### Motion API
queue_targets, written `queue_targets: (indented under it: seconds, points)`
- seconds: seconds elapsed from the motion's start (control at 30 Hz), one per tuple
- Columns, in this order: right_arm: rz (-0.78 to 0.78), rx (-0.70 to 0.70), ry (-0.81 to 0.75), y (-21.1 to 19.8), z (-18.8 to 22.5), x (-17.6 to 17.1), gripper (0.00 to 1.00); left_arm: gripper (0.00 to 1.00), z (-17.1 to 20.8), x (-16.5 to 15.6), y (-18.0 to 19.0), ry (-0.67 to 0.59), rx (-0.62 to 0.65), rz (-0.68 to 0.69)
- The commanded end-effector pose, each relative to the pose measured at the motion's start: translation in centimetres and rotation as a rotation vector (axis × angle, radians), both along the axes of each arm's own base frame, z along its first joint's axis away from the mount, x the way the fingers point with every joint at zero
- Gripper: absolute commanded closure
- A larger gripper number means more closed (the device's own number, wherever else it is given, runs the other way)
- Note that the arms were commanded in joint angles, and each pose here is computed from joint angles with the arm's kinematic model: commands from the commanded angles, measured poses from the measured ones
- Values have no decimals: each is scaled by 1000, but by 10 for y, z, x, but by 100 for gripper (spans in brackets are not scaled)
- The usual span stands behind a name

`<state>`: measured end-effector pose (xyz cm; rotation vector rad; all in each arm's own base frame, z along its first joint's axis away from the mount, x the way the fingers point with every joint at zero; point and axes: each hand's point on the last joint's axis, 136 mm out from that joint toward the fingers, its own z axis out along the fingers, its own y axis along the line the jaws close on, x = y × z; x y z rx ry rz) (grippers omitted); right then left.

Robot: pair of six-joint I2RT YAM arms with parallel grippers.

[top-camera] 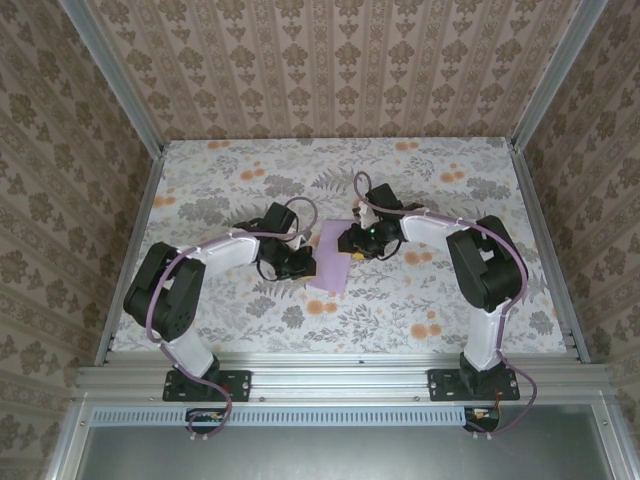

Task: Fold a paper plane with a square sheet of paper (pick it up from the middle)
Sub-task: Fold the triangle a second time at the center of the table.

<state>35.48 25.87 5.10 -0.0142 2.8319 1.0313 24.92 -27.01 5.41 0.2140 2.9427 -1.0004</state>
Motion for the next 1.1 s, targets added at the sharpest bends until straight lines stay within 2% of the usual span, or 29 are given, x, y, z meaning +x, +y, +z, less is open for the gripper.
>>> queue_targets:
  seconds: [0.0,0.17,0.3,0.43,0.53,0.67,0.87,1.07]
  points:
    - [4,-129,2,-27,7,-6,58,99,3,0,-4,-5,-21,45]
    - [-50,-238,-3,-59,12,-9,57,100,2,2,-6,-7,-20,56]
    - [-108,-249,-31,-70,22,-7,57,100,1,2,-9,-2,-27,56]
    - [-118,-117,-58,-48,32,0,60,99,2,2,-14,4,-56,60]
    - [-81,-71,-58,-28,30,3,63,99,2,4,-17,2,-53,55]
    - [-73,-60,-42,-18,17,10,76,98,1,3,-19,3,-53,52]
    - [-62,-121,-24,-21,-3,19,82,97,0,2,-18,6,-51,50]
    - [-49,-142,-13,-20,-18,25,84,96,-1,2,-19,7,-46,48]
